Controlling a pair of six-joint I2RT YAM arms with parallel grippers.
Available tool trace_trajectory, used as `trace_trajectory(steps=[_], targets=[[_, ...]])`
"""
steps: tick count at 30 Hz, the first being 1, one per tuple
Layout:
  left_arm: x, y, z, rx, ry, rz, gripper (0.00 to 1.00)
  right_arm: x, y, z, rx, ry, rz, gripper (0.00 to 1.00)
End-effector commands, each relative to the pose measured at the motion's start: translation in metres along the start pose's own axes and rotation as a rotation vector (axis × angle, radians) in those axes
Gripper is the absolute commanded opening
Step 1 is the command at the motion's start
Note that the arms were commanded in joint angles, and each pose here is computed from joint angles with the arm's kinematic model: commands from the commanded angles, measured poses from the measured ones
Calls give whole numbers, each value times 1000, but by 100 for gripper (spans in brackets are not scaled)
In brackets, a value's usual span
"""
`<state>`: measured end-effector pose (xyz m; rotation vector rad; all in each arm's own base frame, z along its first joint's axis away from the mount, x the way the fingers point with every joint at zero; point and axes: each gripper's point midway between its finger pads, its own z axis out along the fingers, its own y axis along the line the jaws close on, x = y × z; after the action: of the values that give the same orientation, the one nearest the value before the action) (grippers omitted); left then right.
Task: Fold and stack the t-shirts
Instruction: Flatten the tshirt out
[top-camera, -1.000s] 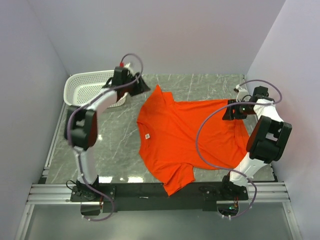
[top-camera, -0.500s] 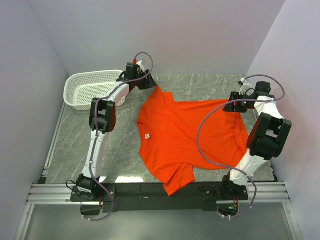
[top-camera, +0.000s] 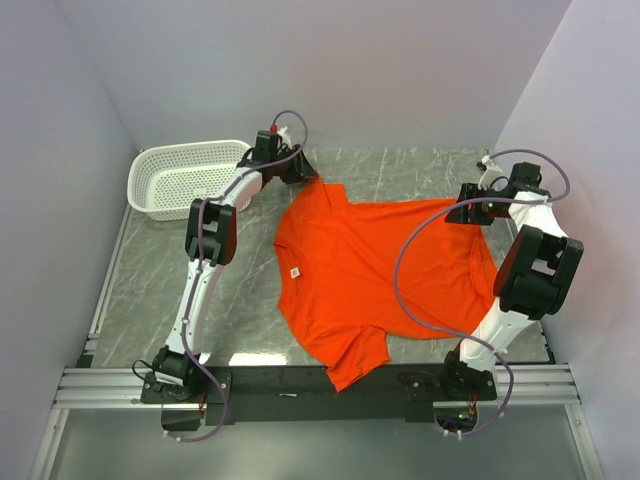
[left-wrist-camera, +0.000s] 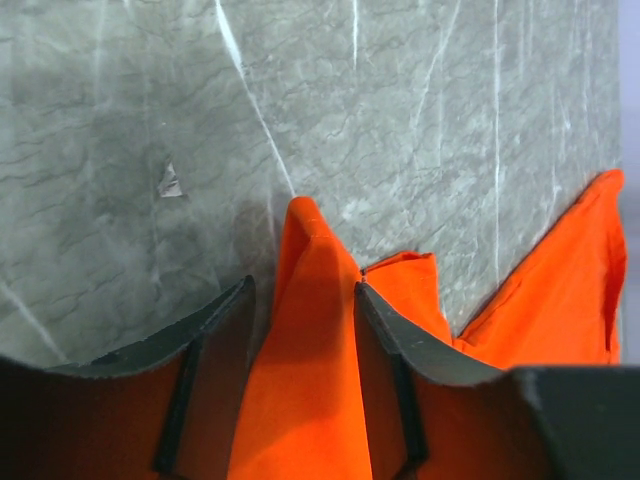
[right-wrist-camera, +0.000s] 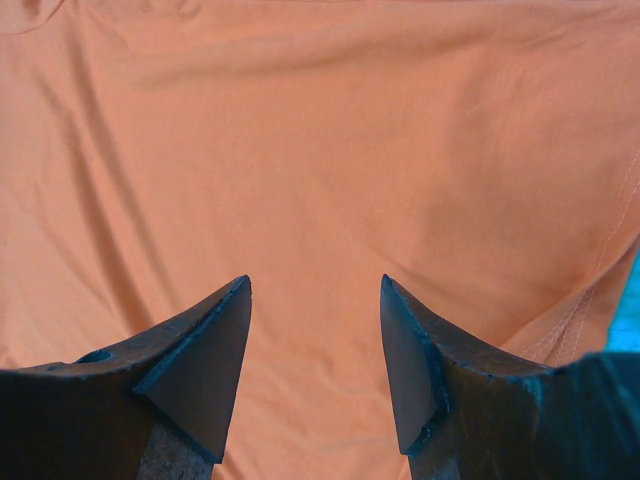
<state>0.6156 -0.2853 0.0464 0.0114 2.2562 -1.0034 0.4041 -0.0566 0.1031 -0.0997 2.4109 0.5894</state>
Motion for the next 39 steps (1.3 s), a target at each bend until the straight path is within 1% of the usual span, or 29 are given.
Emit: trace_trajectory(steps=[1, 4, 5, 7, 8, 10, 11, 12, 14, 15, 16, 17, 19, 20, 22, 23, 24, 32, 33, 39], targets=[[0, -13, 6, 67, 2, -9, 49, -22, -3, -6, 8, -37, -18, 61], [0, -13, 8, 74, -1, -14, 40, -24, -6, -5, 19, -33, -19, 61], [-1, -12, 8, 73, -4, -14, 34, -27, -9, -4, 24, -35, -20, 61], [-3, -14, 8, 79, -11, -11, 26, -26, -15, -3, 42, -26, -18, 61], [-5, -15, 7, 84, -16, -12, 19, -30, -19, -2, 52, -26, -18, 61], [-14, -24, 3, 100, -37, 0, 12, -33, -26, 1, 74, -17, -14, 61], [-19, -26, 0, 104, -49, 1, 2, -35, -29, 2, 86, -16, -9, 61], [-27, -33, -8, 109, -66, 6, 0, -42, -37, 6, 104, -19, -8, 61], [-42, -39, -17, 116, -114, 22, 0, -48, -52, 9, 161, -16, 27, 61], [-46, -44, -26, 116, -125, 26, 0, -58, -62, 14, 182, -18, 40, 60], [-53, -46, -30, 120, -147, 36, 0, -60, -67, 17, 198, -7, 84, 60], [-57, -47, -35, 120, -158, 39, 0, -62, -74, 19, 224, 3, 98, 58], [-60, -50, -41, 125, -163, 45, 0, -71, -88, 29, 258, 12, 138, 57], [-61, -51, -43, 128, -164, 44, 0, -76, -97, 35, 277, 14, 145, 52], [-61, -54, -43, 141, -162, 44, 0, -76, -108, 38, 328, 30, 173, 52], [-60, -55, -43, 153, -158, 40, 0, -78, -113, 42, 337, 28, 179, 49], [-58, -55, -42, 157, -153, 37, 0, -79, -120, 41, 373, 27, 194, 49], [-48, -54, -41, 180, -120, 15, 0, -81, -138, 58, 408, 45, 222, 47], [-52, -58, -42, 195, -138, 30, 0, -80, -138, 61, 401, 47, 222, 47], [-48, -56, -42, 201, -128, 17, 0, -73, -136, 75, 375, 89, 233, 47]])
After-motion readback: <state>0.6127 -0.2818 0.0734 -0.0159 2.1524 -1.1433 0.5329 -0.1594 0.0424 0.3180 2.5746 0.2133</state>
